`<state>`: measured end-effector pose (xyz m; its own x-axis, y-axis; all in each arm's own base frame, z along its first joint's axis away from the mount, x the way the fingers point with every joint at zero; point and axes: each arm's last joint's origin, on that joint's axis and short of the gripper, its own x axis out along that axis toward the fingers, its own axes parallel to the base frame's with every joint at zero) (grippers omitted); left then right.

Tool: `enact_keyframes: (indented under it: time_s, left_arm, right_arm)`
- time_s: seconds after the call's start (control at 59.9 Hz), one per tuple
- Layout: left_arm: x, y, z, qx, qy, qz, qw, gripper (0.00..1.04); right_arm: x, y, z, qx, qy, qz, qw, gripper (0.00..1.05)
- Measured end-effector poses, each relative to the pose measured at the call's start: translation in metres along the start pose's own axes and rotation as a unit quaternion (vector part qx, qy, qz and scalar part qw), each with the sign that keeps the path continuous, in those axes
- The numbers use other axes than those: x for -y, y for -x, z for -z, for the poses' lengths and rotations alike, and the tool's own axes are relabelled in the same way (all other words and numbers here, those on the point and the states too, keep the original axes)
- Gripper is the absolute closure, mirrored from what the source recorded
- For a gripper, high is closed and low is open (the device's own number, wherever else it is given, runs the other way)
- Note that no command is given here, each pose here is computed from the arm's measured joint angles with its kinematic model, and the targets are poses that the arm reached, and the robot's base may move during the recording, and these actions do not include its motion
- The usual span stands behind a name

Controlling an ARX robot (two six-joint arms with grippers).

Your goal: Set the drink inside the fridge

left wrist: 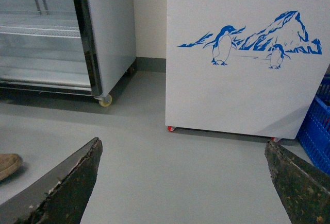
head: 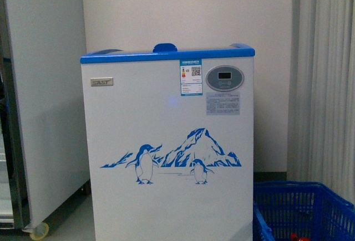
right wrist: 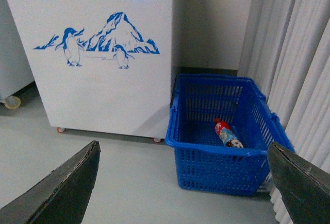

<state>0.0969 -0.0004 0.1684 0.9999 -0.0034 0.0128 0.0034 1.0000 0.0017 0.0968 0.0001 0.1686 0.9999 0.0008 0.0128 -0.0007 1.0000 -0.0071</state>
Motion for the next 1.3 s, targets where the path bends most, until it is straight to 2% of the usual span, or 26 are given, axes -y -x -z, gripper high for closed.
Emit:
enact_keyframes:
  time_s: [1.218,1.268,1.301]
  left_arm:
    - [0.0000,0.0000,0.0000,0.000,0.000,0.000,1.000,0.08]
    - [0.0000,0.0000,0.0000,0.000,0.000,0.001,1.000,0.08]
    - [0.0000,0.0000,0.0000,0.000,0.000,0.000,1.000,0.08]
  right_arm:
    - [0.0000,0.0000,0.0000,0.000,0.000,0.001,1.000,0.08]
    - [0.0009,-0.0011,0.0021,-0.054,-0.005,0.046,0.997,0.08]
    - [0.0032,-0.0048,0.0022,-0.117,0.007,0.097,0.988,0.08]
